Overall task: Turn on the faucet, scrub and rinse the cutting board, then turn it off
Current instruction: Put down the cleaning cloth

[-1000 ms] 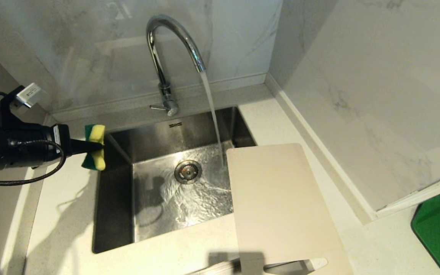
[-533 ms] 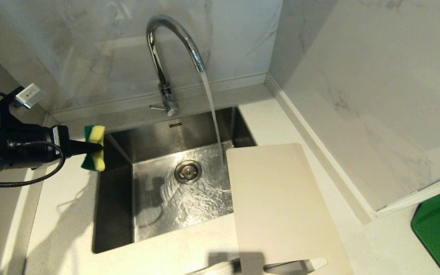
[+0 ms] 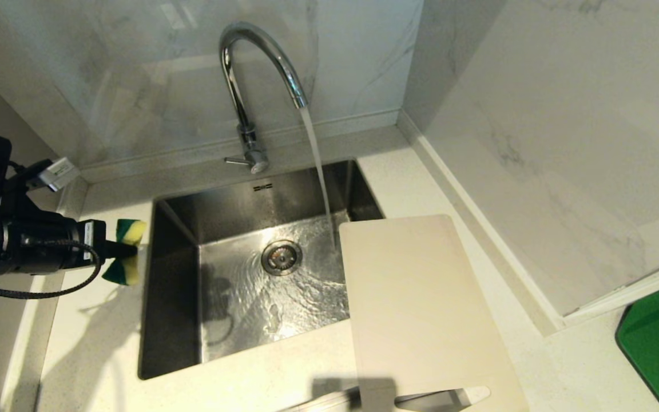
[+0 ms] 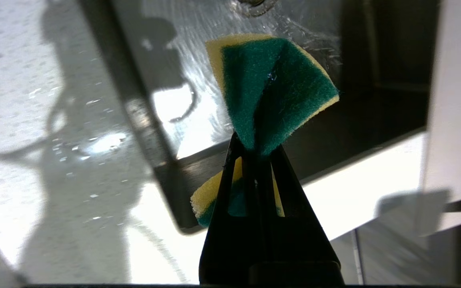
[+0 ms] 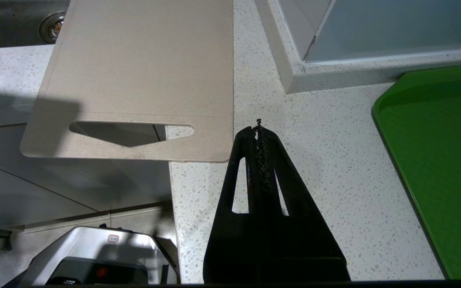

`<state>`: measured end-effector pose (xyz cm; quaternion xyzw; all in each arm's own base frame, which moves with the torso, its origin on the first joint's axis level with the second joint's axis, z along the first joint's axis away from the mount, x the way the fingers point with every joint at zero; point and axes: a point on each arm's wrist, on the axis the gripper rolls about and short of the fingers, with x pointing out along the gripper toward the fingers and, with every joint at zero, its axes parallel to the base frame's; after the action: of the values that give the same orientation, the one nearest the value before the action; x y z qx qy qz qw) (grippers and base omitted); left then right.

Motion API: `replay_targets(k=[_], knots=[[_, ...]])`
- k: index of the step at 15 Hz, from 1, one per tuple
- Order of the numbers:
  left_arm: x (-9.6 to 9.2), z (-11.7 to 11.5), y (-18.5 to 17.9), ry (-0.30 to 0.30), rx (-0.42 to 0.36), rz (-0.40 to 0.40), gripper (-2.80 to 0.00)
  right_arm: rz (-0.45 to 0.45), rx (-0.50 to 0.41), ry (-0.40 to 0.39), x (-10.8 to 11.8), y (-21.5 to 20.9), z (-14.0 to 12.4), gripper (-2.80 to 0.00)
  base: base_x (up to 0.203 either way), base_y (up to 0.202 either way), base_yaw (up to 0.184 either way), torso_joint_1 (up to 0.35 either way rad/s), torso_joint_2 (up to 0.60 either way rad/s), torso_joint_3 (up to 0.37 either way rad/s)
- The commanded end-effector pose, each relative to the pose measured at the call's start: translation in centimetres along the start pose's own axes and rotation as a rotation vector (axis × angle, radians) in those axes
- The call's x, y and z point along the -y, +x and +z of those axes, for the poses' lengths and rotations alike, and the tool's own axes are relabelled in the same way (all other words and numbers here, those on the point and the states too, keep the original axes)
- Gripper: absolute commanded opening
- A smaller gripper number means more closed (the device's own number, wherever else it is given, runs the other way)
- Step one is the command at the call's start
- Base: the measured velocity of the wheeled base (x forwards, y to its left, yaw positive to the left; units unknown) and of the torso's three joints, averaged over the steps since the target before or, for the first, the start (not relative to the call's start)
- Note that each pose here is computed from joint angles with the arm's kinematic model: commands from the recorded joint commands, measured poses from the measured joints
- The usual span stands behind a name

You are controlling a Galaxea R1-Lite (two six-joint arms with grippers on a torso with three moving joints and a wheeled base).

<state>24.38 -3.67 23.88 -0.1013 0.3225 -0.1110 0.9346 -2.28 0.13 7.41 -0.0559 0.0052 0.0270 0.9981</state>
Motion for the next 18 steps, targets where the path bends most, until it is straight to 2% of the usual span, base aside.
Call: replay_targets(k=[1, 4, 6, 9, 18], knots=[[-2.0, -0.1, 1.5, -0.013, -0.047, 0.058, -2.80, 0.002, -0.002, -0.001, 0.0, 0.0, 0.0, -2.80, 0.000, 0.000, 0.000, 0.000, 0.00, 0.000], [-6.6, -0.6, 4.5, -0.079, -0.134, 0.157, -2.80, 0.000, -0.002, 0.002, 0.0, 0.0, 0.0, -2.80, 0.000, 0.000, 0.000, 0.000, 0.00, 0.000], [-9.4, -1.2, 5.5, -0.126, -0.175, 0.182, -2.80, -0.001, -0.002, 0.008, 0.0, 0.0, 0.0, -2.80, 0.000, 0.000, 0.000, 0.000, 0.00, 0.000], [-11.7, -1.7, 6.8, -0.151, -0.217, 0.203, -2.80, -0.003, -0.001, 0.018, 0.0, 0.0, 0.0, -2.80, 0.000, 0.000, 0.000, 0.000, 0.00, 0.000], [-12.4, -2.4, 7.8, -0.174, -0.256, 0.209, -2.80, -0.005, 0.000, 0.028, 0.0, 0.0, 0.0, -2.80, 0.000, 0.000, 0.000, 0.000, 0.00, 0.000]])
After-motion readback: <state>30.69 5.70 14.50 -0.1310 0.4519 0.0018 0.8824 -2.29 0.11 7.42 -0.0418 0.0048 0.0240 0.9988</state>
